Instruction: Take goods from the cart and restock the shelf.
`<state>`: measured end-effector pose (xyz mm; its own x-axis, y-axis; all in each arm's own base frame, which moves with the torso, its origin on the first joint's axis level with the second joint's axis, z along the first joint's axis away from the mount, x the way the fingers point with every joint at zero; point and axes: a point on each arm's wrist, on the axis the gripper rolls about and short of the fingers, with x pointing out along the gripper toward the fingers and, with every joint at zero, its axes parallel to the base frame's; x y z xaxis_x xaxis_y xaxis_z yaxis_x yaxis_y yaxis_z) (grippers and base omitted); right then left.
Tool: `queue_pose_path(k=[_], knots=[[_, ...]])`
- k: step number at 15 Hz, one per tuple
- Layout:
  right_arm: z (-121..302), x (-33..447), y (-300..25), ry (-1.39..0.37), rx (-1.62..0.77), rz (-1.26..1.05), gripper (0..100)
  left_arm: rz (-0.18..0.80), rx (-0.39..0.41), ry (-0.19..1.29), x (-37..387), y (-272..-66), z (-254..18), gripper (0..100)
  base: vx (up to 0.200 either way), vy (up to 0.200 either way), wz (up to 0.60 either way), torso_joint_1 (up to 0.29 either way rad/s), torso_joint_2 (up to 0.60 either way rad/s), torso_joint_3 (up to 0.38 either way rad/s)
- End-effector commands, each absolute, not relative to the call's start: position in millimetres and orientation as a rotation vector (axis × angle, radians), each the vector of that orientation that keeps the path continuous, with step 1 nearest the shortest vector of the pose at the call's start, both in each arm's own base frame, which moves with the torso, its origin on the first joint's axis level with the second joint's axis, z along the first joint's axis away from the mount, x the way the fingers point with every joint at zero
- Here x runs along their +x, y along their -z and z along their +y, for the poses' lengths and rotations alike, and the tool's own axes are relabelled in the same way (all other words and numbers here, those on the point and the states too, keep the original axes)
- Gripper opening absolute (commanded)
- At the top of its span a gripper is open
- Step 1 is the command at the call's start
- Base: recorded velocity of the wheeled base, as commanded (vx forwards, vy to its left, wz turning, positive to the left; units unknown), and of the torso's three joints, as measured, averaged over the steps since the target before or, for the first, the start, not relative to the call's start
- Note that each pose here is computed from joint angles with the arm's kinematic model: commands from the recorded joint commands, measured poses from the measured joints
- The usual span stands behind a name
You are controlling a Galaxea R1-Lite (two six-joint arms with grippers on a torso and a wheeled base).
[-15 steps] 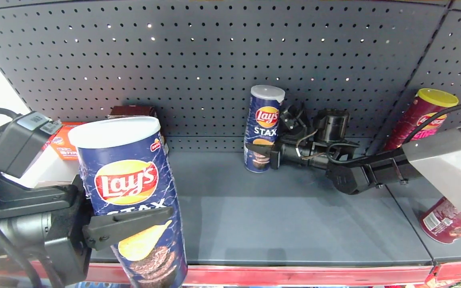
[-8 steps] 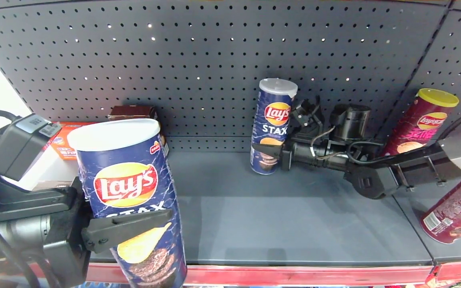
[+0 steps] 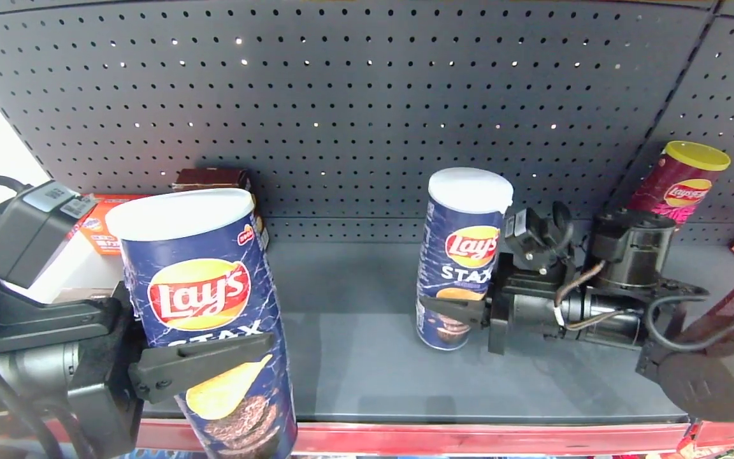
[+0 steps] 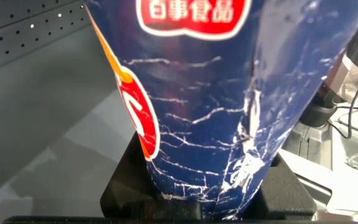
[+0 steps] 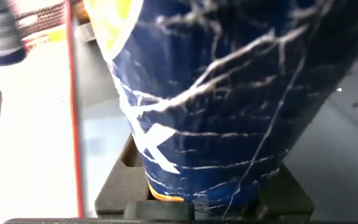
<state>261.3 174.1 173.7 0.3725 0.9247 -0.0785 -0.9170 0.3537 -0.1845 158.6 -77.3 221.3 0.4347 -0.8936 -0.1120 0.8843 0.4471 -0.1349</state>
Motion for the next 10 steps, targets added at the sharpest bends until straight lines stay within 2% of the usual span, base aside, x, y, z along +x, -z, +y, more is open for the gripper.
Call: queue_pose_path(k=[1,6,10], knots=[[172.5,235.2,-167.1,-1.197,-0.225,-0.065,0,0.175,-0.059,1.106,158.6,-221.4,-77.2,0,0.000,0.000,0.00,0.000,0.00,0.000],[178.2,237.1,-137.7,-1.166,-0.226,-0.066,0,0.175,-0.059,1.104,158.7,-221.4,-77.2,0,0.000,0.000,0.00,0.000,0.00,0.000],[177.3,235.0,-131.5,-1.172,-0.223,-0.042,0,0.181,-0.061,1.092,158.8,-219.6,-75.2,0,0.000,0.000,0.00,0.000,0.00,0.000]])
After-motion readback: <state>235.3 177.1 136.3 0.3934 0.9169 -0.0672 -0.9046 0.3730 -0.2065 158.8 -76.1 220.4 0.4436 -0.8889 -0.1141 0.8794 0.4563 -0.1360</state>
